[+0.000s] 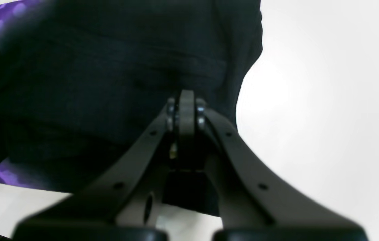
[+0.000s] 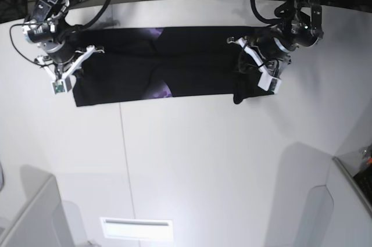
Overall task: Fold the T-shirt properly
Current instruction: 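Carry the strip's end with the left gripper toward the right gripper, folding it over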
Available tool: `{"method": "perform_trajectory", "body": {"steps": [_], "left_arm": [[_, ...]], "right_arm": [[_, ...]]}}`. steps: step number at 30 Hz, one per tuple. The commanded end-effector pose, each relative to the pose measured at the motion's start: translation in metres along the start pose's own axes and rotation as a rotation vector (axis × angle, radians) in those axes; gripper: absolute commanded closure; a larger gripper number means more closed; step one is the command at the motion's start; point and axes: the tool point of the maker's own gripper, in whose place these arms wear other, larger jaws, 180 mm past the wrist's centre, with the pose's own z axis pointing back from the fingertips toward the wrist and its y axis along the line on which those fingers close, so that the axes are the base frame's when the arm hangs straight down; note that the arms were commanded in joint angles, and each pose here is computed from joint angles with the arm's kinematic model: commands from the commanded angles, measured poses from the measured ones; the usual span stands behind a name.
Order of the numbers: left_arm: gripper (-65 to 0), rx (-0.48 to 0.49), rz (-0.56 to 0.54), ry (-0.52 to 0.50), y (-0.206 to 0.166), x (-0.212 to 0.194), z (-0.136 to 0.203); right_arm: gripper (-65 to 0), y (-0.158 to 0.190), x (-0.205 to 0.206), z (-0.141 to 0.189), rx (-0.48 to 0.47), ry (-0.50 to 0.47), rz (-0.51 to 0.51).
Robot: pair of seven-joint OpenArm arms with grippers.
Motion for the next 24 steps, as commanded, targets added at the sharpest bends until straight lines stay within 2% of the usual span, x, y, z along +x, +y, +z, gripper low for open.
{"method": "perform_trajectory", "body": {"steps": [1, 13, 24], "left_arm": [[0.0, -0.031, -0.015, -0.037, -0.01, 0.012, -0.001], [0.0, -0.163, 0.004, 0.001, -0.074, 0.013, -0.03], [0.0, -0.224, 0.011, -0.013, -0.1, 0.019, -0.037]], "right_arm": [[0.0, -0.001, 0.013, 0.003, -0.001, -0.046, 0.008], [0.0, -0.002, 0.013, 0.003, -0.004, -0.047, 0.006], [0.0, -0.003, 0.013, 0.003, -0.006, -0.047, 0.004]]}}
